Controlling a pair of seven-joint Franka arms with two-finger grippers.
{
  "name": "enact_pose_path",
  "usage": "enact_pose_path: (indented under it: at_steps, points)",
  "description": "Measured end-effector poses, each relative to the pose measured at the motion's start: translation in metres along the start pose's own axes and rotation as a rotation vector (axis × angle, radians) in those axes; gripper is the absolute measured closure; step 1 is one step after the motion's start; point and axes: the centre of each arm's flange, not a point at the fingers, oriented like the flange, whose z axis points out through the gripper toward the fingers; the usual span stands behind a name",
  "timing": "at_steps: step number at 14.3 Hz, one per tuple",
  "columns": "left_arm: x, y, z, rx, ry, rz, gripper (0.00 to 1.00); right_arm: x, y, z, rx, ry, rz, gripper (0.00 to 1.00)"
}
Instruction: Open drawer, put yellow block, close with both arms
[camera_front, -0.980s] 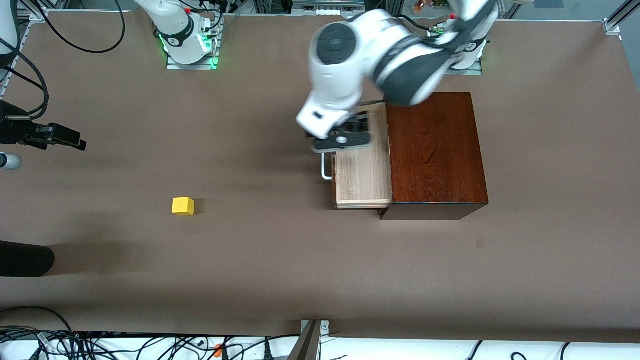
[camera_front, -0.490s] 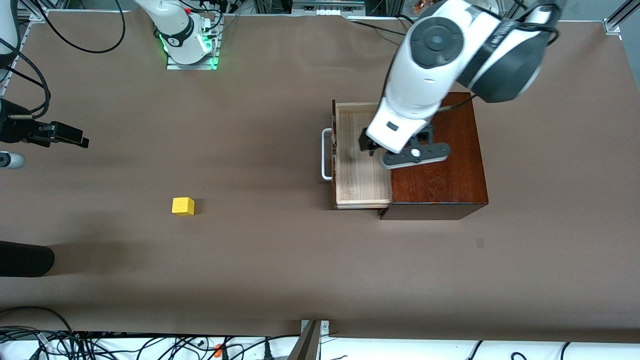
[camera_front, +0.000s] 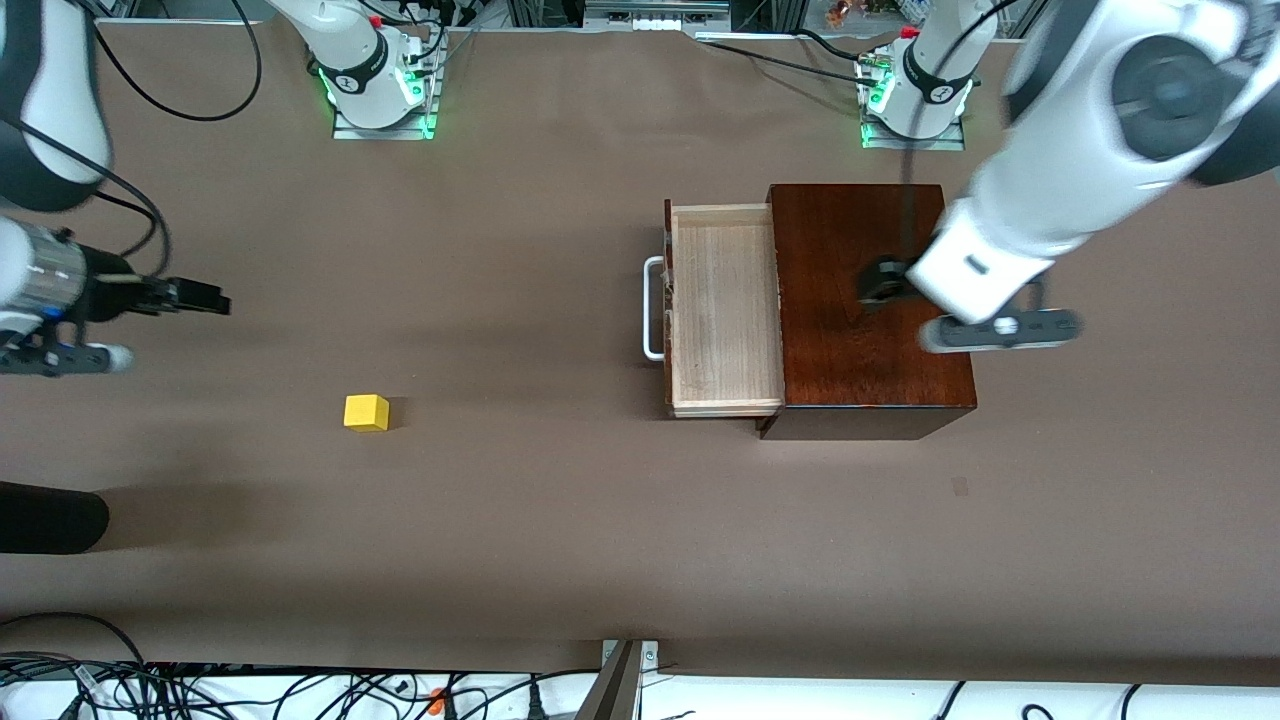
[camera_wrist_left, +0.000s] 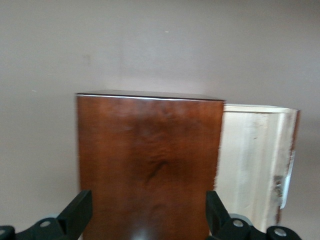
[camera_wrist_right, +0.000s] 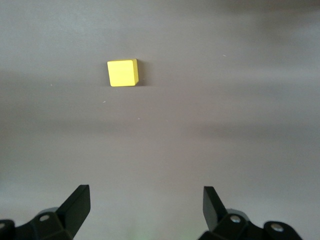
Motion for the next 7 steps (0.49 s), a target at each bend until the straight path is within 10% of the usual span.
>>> enact_pose_path:
  at_steps: [7]
  points:
    - [-0.026, -0.105, -0.018, 0.044, 0.000, 0.130, 0.00, 0.044, -0.078, 0.099, -0.032, 0.129, -0.035, 0.00]
